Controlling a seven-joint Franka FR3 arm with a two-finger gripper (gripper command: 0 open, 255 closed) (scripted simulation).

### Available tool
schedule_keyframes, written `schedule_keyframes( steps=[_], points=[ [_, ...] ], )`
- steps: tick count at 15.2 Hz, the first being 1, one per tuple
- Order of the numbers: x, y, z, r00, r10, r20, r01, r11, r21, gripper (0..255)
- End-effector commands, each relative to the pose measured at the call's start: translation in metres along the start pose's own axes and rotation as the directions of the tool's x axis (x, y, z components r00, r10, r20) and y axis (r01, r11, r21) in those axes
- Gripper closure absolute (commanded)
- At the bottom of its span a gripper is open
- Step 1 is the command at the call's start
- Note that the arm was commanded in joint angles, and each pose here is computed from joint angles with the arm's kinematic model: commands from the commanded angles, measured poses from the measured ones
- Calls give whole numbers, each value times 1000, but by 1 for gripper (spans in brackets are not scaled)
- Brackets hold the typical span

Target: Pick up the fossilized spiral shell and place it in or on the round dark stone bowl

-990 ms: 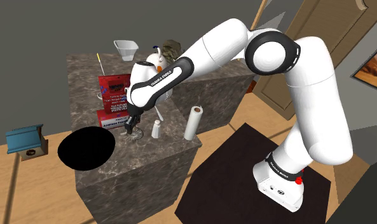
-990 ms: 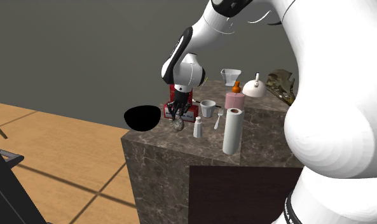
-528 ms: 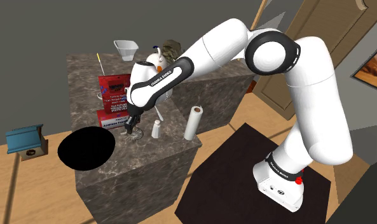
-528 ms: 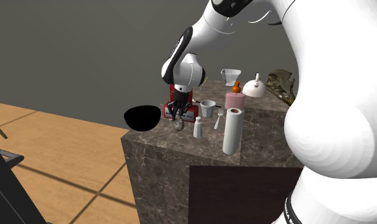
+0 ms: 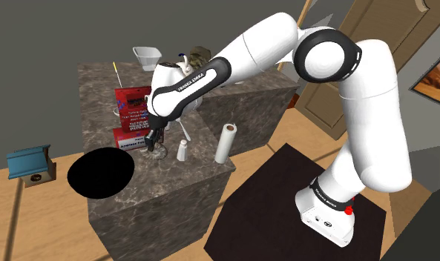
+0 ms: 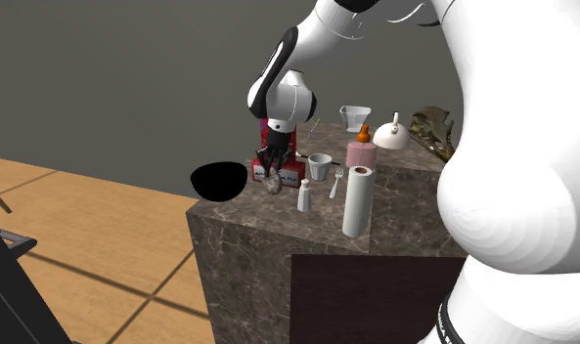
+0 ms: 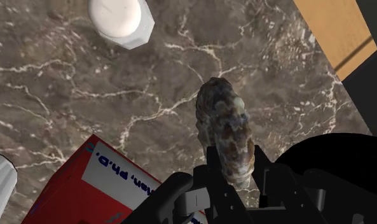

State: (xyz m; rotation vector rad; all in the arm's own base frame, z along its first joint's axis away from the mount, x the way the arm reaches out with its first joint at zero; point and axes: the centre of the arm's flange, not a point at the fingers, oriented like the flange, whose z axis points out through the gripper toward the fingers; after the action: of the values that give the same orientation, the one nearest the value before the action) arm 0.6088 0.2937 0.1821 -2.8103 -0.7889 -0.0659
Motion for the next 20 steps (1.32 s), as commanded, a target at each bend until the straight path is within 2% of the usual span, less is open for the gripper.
schedule_keyframes(
  steps=[1,20],
  points=[
    [0,-2,-11,1000,0,0,0,1000,0,255],
    [10,-22,-108,1000,0,0,0,1000,0,255]
  ],
)
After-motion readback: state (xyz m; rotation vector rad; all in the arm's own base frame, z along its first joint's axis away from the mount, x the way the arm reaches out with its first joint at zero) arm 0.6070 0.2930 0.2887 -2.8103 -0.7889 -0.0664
